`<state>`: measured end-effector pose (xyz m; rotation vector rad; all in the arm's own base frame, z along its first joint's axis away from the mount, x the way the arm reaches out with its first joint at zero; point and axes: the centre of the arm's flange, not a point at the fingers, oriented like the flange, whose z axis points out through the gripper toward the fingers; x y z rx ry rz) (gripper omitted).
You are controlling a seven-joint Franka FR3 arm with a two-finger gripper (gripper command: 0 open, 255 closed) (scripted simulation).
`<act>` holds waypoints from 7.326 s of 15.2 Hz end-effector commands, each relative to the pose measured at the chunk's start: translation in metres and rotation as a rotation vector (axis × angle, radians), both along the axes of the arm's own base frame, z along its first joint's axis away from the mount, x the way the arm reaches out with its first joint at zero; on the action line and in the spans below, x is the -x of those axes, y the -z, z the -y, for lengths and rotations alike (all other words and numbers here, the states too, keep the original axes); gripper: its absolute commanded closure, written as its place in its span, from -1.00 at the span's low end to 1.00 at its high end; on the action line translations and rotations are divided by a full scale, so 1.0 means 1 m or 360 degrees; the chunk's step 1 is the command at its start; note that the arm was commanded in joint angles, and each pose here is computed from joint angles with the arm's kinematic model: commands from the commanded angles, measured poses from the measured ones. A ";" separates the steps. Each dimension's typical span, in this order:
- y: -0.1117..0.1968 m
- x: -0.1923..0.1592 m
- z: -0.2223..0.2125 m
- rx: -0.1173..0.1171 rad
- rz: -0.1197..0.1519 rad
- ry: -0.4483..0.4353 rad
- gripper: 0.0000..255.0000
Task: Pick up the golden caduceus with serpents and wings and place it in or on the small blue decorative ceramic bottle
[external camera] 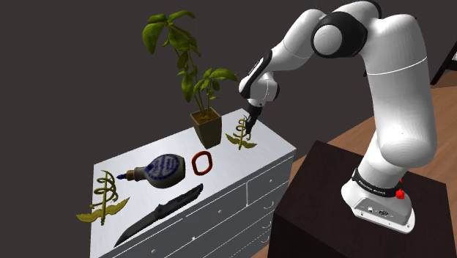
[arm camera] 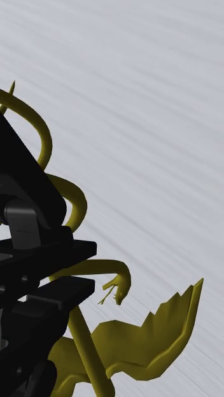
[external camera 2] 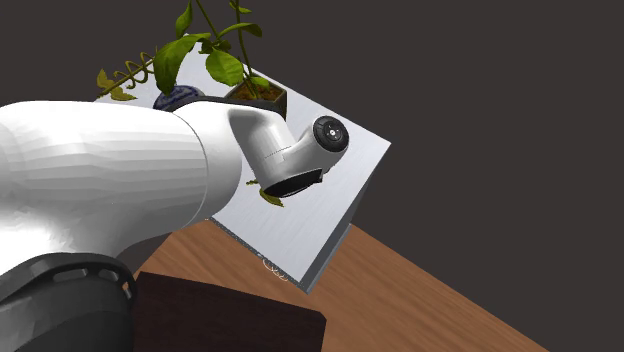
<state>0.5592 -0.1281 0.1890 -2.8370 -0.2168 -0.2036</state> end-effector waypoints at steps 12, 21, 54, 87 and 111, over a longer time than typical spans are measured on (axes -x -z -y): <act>-0.058 0.000 0.000 0.0000 0.0000 0.0001 1.00; -0.106 0.000 0.000 0.0000 0.0000 0.0001 1.00; -0.230 -0.047 -0.123 0.0000 0.0000 0.0001 1.00; -0.211 -0.171 -0.447 0.0000 0.0000 0.0001 1.00; -0.152 -0.171 -0.447 0.0000 0.0000 0.0001 -1.00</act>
